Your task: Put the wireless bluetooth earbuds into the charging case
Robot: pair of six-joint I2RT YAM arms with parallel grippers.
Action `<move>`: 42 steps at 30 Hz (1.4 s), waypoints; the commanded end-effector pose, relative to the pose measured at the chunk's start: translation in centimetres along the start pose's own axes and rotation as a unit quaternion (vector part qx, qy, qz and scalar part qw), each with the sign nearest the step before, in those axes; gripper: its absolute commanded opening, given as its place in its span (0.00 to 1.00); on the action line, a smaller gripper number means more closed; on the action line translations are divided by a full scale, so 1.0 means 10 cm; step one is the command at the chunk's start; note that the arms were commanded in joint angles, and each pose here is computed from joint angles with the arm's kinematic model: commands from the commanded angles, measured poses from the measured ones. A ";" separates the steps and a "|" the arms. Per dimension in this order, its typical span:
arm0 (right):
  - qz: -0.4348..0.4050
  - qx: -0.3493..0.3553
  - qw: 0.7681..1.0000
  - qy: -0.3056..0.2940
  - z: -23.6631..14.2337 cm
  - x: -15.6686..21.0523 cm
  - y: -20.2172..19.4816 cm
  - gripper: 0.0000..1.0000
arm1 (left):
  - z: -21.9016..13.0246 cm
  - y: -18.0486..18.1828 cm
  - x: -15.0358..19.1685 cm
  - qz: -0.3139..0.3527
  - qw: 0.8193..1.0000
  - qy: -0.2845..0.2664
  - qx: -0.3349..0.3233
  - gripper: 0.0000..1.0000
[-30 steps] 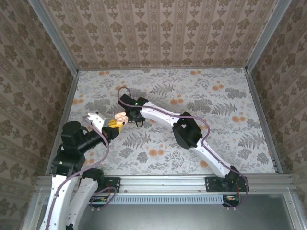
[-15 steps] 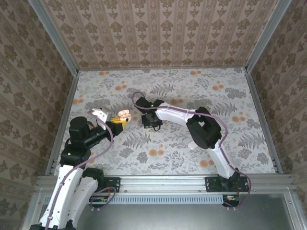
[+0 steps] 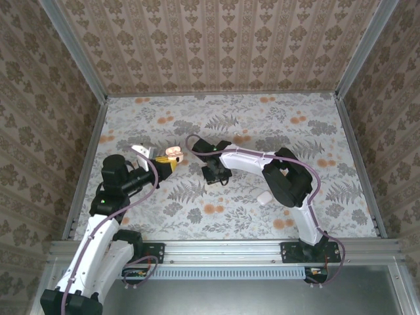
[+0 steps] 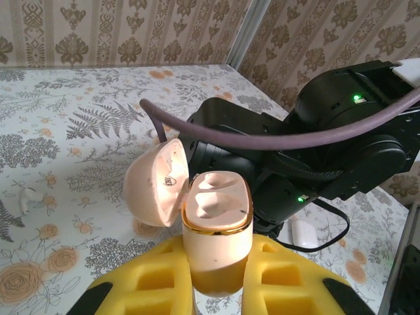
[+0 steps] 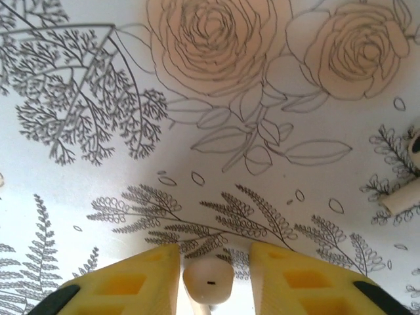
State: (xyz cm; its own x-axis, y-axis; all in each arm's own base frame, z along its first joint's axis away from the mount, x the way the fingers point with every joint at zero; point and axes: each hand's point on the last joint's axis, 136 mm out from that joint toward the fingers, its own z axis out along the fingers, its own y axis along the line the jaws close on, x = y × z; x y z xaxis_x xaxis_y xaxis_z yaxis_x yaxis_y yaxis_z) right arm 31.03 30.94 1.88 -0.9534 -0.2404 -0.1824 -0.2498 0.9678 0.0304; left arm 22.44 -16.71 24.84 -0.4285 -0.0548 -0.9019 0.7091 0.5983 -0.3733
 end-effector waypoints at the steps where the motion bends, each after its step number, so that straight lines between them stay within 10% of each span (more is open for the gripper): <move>1: 0.001 0.010 1.000 0.023 -0.16 0.11 -0.05 0.36 | -0.02 -0.06 -0.09 0.009 1.000 -0.018 0.011 0.00; 42: -0.046 0.029 0.995 0.078 0.04 0.15 -0.02 0.28 | -0.08 -0.05 -0.01 0.008 1.000 -0.015 -0.002 0.00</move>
State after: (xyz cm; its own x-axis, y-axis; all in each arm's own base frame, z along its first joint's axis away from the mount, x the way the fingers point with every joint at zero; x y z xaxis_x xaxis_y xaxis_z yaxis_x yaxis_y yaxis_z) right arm 30.24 30.77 1.73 -0.9472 -0.3132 -0.0693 -0.3130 0.9497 -0.0136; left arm 21.77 -16.49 25.26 -0.4034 -0.0626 -0.9129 0.7162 0.5993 -0.3576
